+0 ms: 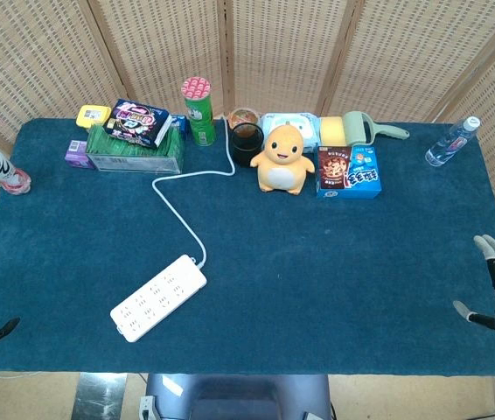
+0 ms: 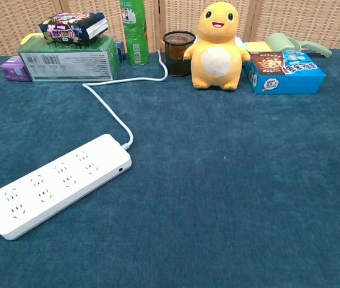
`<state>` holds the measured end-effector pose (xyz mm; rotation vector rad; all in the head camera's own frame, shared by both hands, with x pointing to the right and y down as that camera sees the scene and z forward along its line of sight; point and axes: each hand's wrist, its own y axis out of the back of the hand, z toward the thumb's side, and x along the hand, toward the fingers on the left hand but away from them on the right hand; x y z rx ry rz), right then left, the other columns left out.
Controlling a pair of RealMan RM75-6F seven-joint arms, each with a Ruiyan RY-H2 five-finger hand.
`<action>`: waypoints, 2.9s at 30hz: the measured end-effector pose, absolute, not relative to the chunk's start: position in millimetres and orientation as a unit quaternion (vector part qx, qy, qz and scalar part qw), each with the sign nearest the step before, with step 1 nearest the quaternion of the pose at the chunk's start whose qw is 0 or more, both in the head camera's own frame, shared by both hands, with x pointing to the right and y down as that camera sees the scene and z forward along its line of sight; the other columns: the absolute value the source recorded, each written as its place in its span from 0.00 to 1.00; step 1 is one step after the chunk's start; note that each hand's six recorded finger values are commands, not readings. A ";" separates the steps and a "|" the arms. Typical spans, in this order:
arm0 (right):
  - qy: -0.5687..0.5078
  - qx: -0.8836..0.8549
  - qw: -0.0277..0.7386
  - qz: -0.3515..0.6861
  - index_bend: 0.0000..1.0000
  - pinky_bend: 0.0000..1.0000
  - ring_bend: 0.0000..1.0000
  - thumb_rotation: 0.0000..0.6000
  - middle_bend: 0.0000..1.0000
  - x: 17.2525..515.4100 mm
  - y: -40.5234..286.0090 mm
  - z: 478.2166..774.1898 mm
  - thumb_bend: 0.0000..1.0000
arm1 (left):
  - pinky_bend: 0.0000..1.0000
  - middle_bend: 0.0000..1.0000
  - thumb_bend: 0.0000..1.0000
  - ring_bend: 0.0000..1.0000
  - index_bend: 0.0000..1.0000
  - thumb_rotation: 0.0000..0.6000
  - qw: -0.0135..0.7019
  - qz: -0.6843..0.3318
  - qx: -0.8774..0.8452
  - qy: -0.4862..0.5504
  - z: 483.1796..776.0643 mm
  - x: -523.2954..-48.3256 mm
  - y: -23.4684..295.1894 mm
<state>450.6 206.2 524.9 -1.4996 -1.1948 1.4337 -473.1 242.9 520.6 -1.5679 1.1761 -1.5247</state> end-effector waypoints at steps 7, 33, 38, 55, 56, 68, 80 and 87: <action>-0.466 -0.584 0.362 0.558 0.08 0.00 0.07 1.00 0.09 449.9 206.6 525.6 0.00 | 0.07 0.00 0.10 0.00 0.00 1.00 0.321 -0.585 -0.598 0.444 521.8 -473.6 242.2; -0.468 -0.588 0.350 0.559 0.06 0.00 0.07 1.00 0.09 450.4 204.9 531.8 0.00 | 1.00 1.00 0.66 1.00 0.09 1.00 0.307 -0.499 -0.708 0.394 564.9 -356.8 210.3; -0.470 -0.588 0.346 0.560 0.06 0.00 0.07 1.00 0.09 452.6 204.3 532.4 0.00 | 1.00 1.00 0.66 1.00 0.17 1.00 0.297 -0.499 -0.723 0.374 582.3 -329.4 212.3; -0.469 -0.589 0.335 0.567 0.06 0.00 0.07 1.00 0.09 457.9 203.1 538.5 0.00 | 1.00 1.00 0.66 1.00 0.32 1.00 0.284 -0.521 -0.745 0.304 636.7 -269.2 222.0; -0.469 -0.588 0.334 0.568 0.06 0.00 0.07 1.00 0.09 458.6 203.0 538.7 0.00 | 1.00 1.00 0.66 1.00 0.32 1.00 0.286 -0.521 -0.745 0.303 638.0 -266.2 220.1; -0.470 -0.585 0.328 0.574 0.06 0.00 0.07 1.00 0.09 463.8 201.2 541.7 0.00 | 1.00 1.00 0.66 1.00 0.32 1.00 0.301 -0.520 -0.751 0.273 661.9 -239.7 198.5; -0.470 -0.585 0.325 0.576 0.06 0.00 0.07 1.00 0.09 465.5 200.9 543.3 0.00 | 1.00 1.00 0.65 1.00 0.32 1.00 0.285 -0.523 -0.763 0.251 682.9 -232.3 202.2; -0.471 -0.585 0.324 0.575 0.06 0.00 0.07 1.00 0.09 465.7 200.5 542.6 0.00 | 1.00 1.00 0.65 1.00 0.32 1.00 0.283 -0.528 -0.763 0.244 687.7 -229.8 204.6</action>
